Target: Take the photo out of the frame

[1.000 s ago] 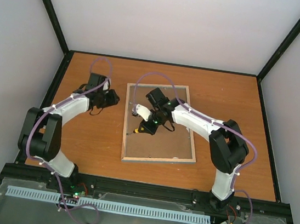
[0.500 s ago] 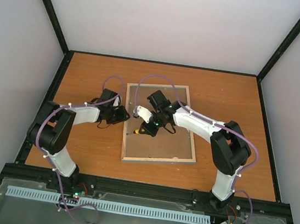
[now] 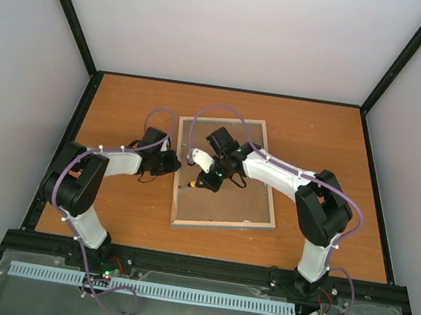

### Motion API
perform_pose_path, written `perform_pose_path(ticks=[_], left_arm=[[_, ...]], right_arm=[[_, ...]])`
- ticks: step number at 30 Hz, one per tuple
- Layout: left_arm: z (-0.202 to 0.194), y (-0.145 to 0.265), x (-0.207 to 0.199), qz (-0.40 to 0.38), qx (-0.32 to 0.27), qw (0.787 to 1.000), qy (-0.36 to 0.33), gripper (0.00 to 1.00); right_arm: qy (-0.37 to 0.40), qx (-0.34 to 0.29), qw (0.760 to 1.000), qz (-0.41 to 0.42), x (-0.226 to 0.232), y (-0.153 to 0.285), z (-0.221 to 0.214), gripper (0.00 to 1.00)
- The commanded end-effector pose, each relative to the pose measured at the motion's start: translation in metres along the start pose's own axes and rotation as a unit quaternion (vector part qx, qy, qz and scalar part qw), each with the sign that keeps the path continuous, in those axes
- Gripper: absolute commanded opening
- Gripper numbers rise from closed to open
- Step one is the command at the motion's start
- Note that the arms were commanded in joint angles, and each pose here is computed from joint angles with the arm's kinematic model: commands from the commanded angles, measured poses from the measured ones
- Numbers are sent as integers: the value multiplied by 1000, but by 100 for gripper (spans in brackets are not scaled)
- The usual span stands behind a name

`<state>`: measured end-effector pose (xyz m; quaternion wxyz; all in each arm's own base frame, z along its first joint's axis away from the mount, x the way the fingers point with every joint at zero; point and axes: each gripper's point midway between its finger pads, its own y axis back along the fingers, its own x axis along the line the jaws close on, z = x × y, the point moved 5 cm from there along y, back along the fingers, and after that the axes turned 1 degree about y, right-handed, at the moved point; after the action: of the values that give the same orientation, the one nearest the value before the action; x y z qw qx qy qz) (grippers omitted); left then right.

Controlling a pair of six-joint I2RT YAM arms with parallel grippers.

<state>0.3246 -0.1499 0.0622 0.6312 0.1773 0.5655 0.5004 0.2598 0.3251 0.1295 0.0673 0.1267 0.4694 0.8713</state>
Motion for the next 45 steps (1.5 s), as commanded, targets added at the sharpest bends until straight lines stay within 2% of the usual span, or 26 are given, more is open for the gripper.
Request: perform_pose_path(ticks=[1, 7, 15, 23, 29, 31, 38, 45], left_arm=[[-17, -8, 12, 13, 19, 1000, 13, 1], [-22, -8, 15, 5, 9, 1000, -7, 1], [-28, 0, 11, -37, -13, 999, -32, 1], [-39, 0, -2, -89, 6, 994, -66, 1], [-61, 8, -15, -103, 12, 990, -92, 1], [-66, 7, -14, -101, 20, 991, -82, 1], [-73, 8, -6, -99, 17, 993, -60, 1], [-73, 0, -1, -84, 21, 995, -46, 1]], right_arm=[[-13, 30, 997, -75, -14, 3, -8, 3], [-31, 34, 988, -148, -27, 20, -6, 3], [-10, -7, 993, -116, -5, 56, 4, 3], [3, -10, 989, -150, -12, 85, -20, 3], [-6, 6, 989, -147, -14, 88, -37, 3], [-1, 5, 989, -147, -15, 88, -36, 3], [4, -17, 989, -150, -32, 87, -6, 3], [-16, -17, 994, -108, -52, 61, 27, 3]])
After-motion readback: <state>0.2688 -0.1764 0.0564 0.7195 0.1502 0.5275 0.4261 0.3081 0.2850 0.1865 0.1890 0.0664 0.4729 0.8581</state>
